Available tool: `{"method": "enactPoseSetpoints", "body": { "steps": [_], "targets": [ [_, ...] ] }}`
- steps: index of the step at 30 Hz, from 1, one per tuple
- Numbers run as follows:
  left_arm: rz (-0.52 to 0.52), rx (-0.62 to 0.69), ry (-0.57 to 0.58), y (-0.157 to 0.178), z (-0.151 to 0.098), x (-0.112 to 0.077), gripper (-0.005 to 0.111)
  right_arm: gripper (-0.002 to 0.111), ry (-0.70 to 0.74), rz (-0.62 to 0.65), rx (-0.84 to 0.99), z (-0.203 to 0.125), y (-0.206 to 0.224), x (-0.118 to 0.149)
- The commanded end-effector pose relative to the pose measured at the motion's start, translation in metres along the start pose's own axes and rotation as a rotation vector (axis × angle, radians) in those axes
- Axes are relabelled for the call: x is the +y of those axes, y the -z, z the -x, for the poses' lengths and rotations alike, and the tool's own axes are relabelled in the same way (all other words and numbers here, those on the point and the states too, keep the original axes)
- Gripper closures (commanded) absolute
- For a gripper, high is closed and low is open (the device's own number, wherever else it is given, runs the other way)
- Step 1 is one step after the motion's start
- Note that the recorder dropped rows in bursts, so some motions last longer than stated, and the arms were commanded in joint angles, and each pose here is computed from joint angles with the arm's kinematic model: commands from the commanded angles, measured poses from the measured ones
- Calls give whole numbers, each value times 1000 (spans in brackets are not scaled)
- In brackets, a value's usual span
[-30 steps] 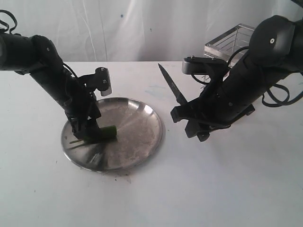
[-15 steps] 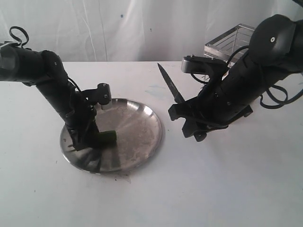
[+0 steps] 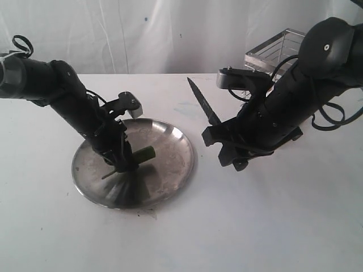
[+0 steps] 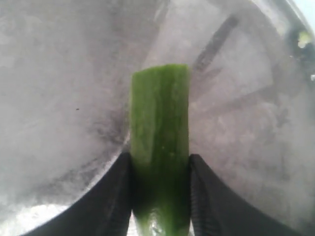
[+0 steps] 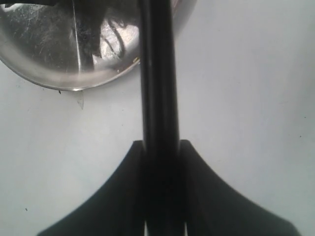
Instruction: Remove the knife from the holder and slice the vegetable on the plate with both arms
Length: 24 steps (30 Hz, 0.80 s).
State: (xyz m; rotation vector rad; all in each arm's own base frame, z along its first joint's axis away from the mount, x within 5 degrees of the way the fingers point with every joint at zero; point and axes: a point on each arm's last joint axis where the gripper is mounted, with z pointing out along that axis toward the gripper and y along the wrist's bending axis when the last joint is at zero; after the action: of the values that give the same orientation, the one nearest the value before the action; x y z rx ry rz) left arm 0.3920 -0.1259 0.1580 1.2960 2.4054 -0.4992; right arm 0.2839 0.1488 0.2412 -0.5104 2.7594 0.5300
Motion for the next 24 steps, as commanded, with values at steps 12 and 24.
{"method": "enactPoseSetpoints", "body": {
  "steps": [12,24],
  "targets": [
    [74,67,76,0,-6,5,48,108,23,4,-14,2,3,1],
    [68,4,142,54,19,-12,39,108,120,11,25,-1,3,1]
  ]
}}
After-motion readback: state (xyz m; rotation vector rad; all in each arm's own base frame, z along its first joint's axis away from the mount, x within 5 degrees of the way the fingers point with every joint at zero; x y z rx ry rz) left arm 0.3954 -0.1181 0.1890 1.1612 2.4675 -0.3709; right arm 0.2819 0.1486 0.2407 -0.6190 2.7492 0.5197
